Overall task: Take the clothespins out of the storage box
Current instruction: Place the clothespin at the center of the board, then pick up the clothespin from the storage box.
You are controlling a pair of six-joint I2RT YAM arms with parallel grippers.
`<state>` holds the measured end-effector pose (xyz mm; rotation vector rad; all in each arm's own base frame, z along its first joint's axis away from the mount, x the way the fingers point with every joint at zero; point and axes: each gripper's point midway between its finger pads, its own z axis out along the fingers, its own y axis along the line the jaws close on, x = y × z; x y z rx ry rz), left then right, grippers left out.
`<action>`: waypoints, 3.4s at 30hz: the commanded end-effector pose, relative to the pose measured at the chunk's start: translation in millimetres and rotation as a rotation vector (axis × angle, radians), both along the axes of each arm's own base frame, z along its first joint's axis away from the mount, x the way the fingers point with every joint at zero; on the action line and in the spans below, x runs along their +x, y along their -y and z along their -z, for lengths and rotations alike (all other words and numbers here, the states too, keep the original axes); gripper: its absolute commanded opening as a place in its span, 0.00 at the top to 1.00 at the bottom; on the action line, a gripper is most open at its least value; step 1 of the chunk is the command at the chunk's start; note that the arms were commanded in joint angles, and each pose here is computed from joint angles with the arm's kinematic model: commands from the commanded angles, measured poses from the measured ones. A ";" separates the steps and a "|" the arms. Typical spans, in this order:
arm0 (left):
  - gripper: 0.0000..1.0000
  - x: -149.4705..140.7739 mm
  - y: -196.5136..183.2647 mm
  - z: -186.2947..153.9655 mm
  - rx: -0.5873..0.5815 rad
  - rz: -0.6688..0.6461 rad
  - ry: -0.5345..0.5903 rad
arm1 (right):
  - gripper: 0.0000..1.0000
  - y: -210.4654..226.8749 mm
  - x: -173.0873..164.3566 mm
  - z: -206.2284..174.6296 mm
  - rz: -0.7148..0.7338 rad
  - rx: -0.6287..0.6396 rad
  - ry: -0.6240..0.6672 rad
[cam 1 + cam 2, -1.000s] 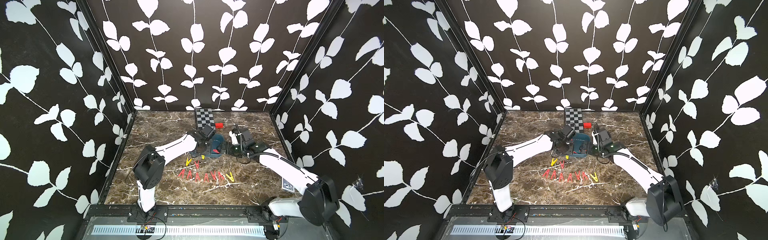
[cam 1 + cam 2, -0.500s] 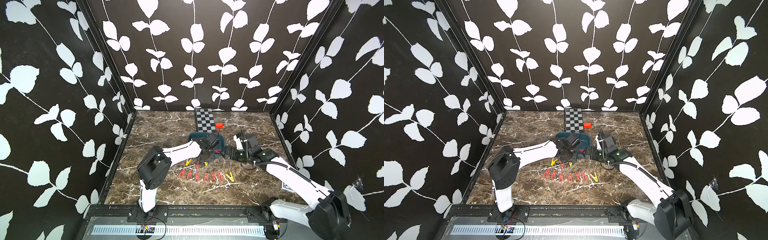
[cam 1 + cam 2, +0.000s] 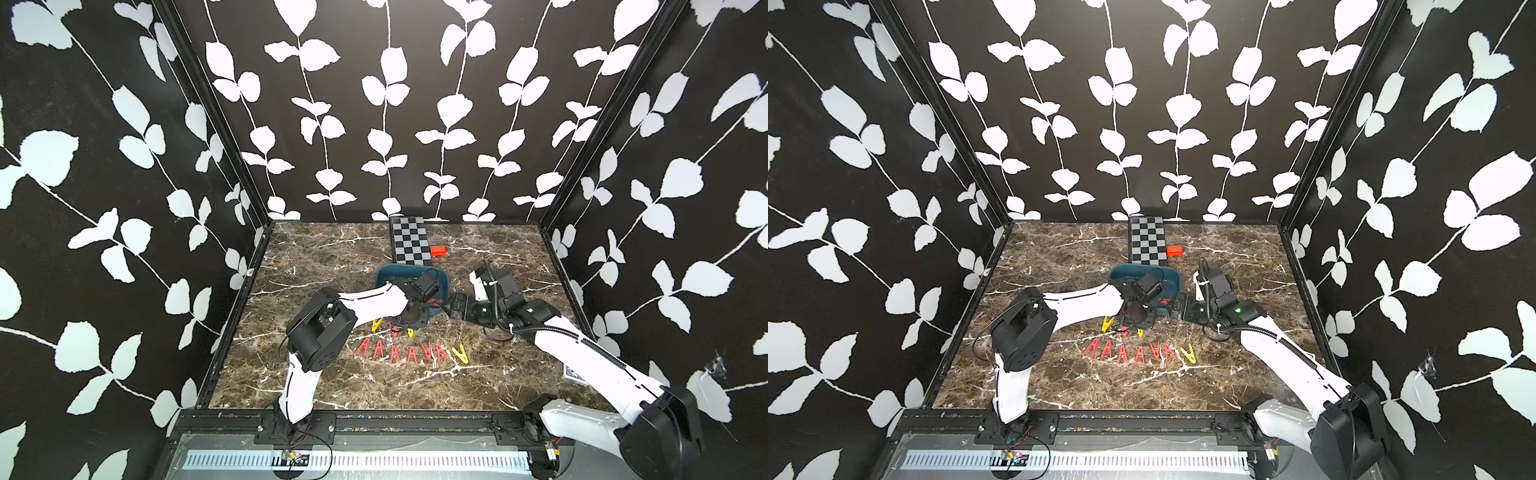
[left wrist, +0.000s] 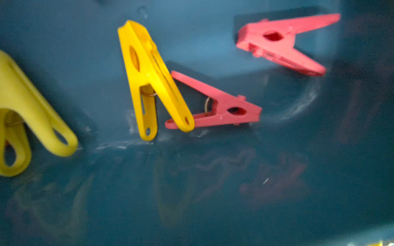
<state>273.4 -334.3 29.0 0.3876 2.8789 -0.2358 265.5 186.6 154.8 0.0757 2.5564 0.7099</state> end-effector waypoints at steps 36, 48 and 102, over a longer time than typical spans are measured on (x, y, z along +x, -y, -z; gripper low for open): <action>0.01 31.6 -101.4 -133.0 -0.078 -0.194 0.228 | 0.14 -84.3 109.3 26.9 -0.204 -0.249 -0.048; 0.01 34.5 -136.8 -157.7 -0.057 -0.253 0.286 | 0.53 -102.8 143.7 82.2 -0.208 -0.333 -0.101; 0.01 37.0 -110.9 -150.9 -0.234 -0.191 0.251 | 1.00 -83.0 69.4 38.4 -0.162 -0.299 -0.114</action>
